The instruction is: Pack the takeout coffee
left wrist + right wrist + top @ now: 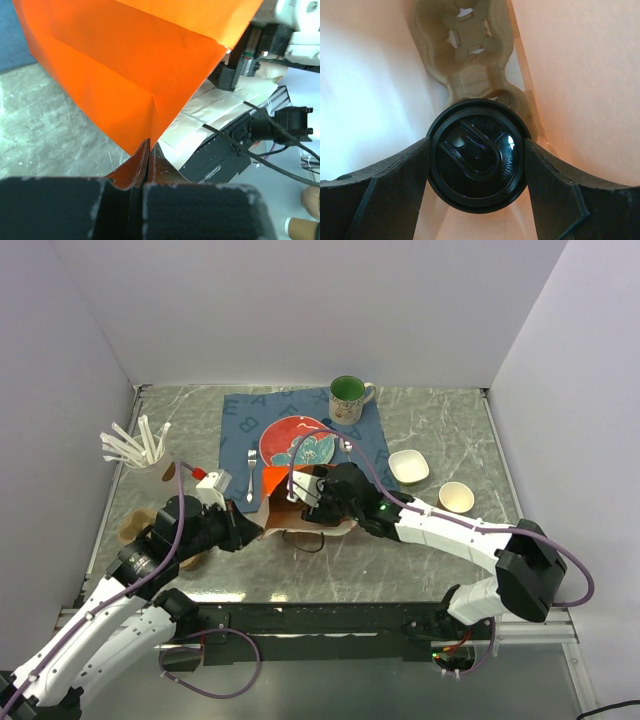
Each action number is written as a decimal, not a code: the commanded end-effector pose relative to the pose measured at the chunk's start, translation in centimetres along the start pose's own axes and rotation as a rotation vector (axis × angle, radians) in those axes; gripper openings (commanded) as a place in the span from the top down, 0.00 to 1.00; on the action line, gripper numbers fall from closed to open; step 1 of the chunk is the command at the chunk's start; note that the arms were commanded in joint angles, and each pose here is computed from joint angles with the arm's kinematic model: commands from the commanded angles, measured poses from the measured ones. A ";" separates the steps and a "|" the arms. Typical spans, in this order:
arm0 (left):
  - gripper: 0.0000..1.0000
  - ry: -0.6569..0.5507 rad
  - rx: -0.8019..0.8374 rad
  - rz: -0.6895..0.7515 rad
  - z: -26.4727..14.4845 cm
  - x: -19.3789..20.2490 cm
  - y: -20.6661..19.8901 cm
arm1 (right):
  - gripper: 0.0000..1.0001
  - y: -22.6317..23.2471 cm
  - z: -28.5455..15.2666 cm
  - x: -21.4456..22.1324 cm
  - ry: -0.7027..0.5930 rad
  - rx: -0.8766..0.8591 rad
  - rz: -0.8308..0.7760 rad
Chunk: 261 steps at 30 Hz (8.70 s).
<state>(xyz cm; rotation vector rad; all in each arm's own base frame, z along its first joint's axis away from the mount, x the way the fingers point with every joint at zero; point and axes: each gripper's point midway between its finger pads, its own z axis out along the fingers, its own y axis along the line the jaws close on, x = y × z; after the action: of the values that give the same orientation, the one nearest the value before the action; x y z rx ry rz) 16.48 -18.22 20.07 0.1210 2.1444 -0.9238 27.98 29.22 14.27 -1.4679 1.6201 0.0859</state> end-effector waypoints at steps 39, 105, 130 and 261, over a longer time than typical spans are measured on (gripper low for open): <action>0.99 0.062 -0.053 -0.040 0.0 1.7 0.0 | 0.52 -2.8 -1.1 -2.9 -0.164 0.080 0.104; 0.99 0.079 -0.054 -0.036 0.1 2.0 -0.1 | 0.50 -5.0 -1.5 -0.4 -0.077 0.206 0.126; 0.99 0.080 -0.062 -0.036 0.1 1.9 0.0 | 0.52 -6.6 -0.4 -2.6 -0.144 0.265 0.072; 0.99 0.057 -0.014 -0.056 -0.2 -1.6 -3.3 | 0.14 -4.0 -7.1 0.1 0.028 0.104 0.254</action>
<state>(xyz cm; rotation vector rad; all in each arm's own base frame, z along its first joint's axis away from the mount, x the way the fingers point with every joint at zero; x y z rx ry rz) 16.01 -20.82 22.59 0.0690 2.2257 -0.9957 25.80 24.45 16.79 -1.2921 1.8266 0.1669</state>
